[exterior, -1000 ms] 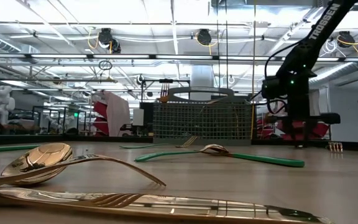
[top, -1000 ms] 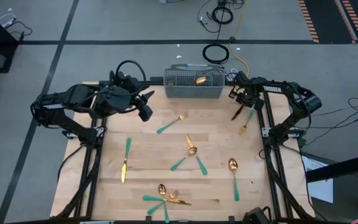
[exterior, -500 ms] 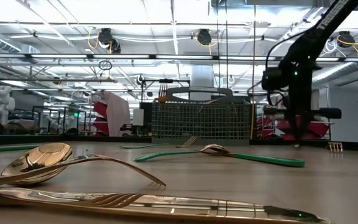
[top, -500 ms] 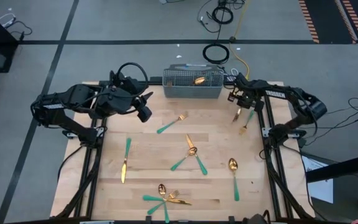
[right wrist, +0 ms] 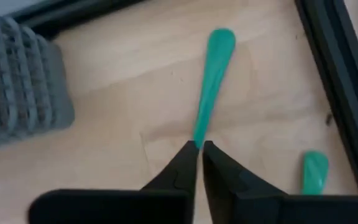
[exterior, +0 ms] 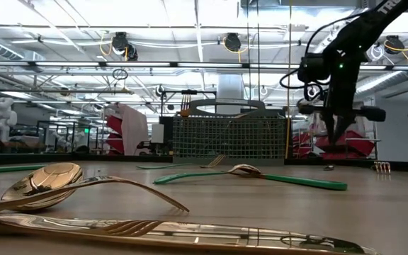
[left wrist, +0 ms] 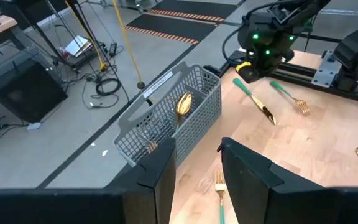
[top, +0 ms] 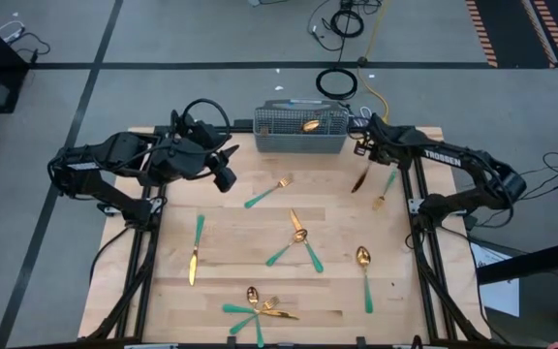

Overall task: Sort silverware
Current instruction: Put the green table knife into the gray silverware basket

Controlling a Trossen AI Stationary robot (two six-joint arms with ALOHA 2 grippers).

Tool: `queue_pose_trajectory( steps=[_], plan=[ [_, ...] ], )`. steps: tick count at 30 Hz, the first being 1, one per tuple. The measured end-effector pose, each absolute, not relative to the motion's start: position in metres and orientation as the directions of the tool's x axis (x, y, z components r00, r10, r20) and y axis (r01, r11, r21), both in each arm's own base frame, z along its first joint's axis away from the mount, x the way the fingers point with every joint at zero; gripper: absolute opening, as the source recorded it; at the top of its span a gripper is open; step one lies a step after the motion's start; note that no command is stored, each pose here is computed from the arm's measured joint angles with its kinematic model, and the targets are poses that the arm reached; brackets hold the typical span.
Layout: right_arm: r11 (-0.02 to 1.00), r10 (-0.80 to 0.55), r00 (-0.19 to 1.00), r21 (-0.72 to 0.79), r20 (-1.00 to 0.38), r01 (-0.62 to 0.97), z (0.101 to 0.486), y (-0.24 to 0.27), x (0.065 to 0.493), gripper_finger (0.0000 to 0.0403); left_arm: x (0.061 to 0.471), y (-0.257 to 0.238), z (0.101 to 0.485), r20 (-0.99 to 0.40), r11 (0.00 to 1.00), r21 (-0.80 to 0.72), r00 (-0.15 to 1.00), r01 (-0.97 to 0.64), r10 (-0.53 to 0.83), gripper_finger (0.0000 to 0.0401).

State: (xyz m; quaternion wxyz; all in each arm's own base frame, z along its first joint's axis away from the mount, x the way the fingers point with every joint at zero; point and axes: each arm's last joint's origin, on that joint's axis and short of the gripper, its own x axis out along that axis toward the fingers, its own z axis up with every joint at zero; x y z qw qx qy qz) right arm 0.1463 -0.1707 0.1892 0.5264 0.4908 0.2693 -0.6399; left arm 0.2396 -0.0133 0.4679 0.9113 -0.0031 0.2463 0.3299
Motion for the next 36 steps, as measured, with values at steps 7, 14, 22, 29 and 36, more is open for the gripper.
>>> queue_pose_trajectory(
  steps=[7,14,22,29,36],
  plan=[
    [-0.315,-0.335,0.075,0.187,-0.939,0.931,0.175,-0.186,0.144,0.0153,0.239,-0.013,0.468,-0.453,0.781,0.143,0.661,-0.608,0.598,0.0134],
    [-0.367,-0.26,0.043,0.14,-0.965,0.919,0.157,-0.195,0.141,0.0245,0.238,-0.013,0.465,-0.473,0.781,0.166,0.647,-0.602,0.599,0.0134],
    [-0.46,-0.168,0.076,0.146,-0.983,0.876,0.132,-0.204,0.15,0.0242,0.238,-0.013,0.465,-0.47,0.779,0.177,0.643,-0.602,0.604,0.0134],
    [-0.51,-0.098,0.025,0.072,-0.995,0.857,0.122,-0.202,0.149,0.0152,0.235,-0.009,0.462,-0.493,0.763,0.21,0.607,-0.612,0.623,0.0134],
    [-0.442,-0.077,0.026,0.058,-0.997,0.895,0.124,-0.204,0.145,0.0013,0.233,-0.009,0.46,-0.506,0.761,0.229,0.593,-0.607,0.626,0.0134]
  ],
)
